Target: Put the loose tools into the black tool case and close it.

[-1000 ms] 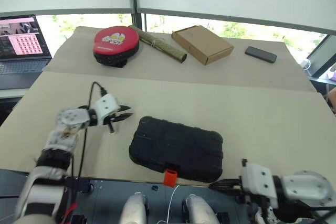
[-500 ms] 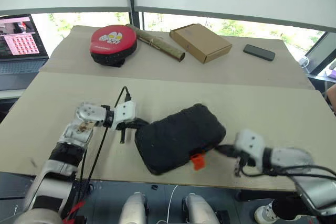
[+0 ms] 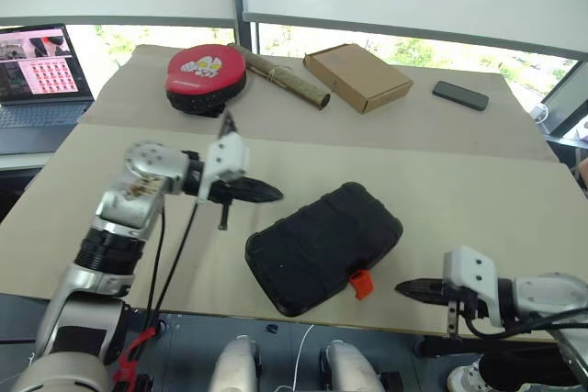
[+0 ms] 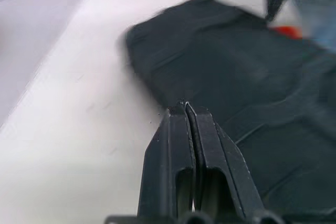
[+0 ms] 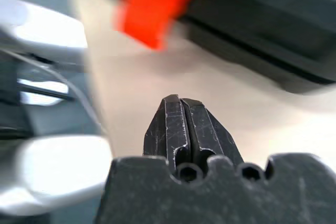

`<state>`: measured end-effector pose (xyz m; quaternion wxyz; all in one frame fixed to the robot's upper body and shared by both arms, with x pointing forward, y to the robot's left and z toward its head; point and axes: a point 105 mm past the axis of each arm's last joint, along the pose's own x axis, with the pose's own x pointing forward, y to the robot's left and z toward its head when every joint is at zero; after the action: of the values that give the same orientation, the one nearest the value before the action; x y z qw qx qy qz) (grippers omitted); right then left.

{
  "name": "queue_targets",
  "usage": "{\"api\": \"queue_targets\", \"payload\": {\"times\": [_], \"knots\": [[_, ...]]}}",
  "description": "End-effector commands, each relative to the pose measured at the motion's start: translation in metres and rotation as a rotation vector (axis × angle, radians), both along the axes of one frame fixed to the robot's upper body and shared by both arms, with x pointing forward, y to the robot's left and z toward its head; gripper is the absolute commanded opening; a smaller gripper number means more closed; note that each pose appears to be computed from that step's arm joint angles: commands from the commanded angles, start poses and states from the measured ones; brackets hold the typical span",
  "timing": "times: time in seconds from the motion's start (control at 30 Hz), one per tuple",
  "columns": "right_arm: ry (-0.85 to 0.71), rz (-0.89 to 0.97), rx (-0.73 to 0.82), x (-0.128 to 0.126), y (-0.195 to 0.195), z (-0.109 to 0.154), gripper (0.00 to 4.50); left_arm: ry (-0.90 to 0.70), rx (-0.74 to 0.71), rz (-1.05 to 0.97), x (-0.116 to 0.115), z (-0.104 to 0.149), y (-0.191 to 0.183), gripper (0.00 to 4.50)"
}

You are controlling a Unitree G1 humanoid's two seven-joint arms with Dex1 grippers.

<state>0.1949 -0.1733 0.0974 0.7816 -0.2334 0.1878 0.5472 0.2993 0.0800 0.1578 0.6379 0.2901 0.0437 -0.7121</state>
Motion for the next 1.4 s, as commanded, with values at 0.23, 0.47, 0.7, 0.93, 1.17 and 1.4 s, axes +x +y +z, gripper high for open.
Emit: {"api": "queue_targets", "payload": {"times": [0.23,0.47,0.7,0.93,1.17,1.4], "knots": [[-0.036,-0.030,0.002,0.018,0.027,-0.021,0.00,-0.108,0.181,-0.127,0.001,-0.051,-0.009,0.10],[-0.071,-0.068,0.019,0.032,0.040,-0.029,0.00,-0.108,0.134,-0.132,0.000,-0.047,-0.017,0.10],[-0.128,-0.064,0.110,0.035,0.055,-0.009,0.00,-0.123,0.130,-0.158,-0.003,-0.046,-0.023,0.10],[-0.133,-0.095,0.293,0.031,0.062,0.034,0.00,-0.142,0.148,-0.185,-0.005,-0.053,-0.027,0.10],[-0.092,-0.094,0.282,0.022,0.060,0.038,0.00,-0.151,0.144,-0.191,-0.002,-0.053,-0.030,0.10],[0.006,-0.040,0.202,0.009,0.054,0.028,0.00,-0.151,0.151,-0.198,-0.002,-0.057,-0.030,0.10]]}}
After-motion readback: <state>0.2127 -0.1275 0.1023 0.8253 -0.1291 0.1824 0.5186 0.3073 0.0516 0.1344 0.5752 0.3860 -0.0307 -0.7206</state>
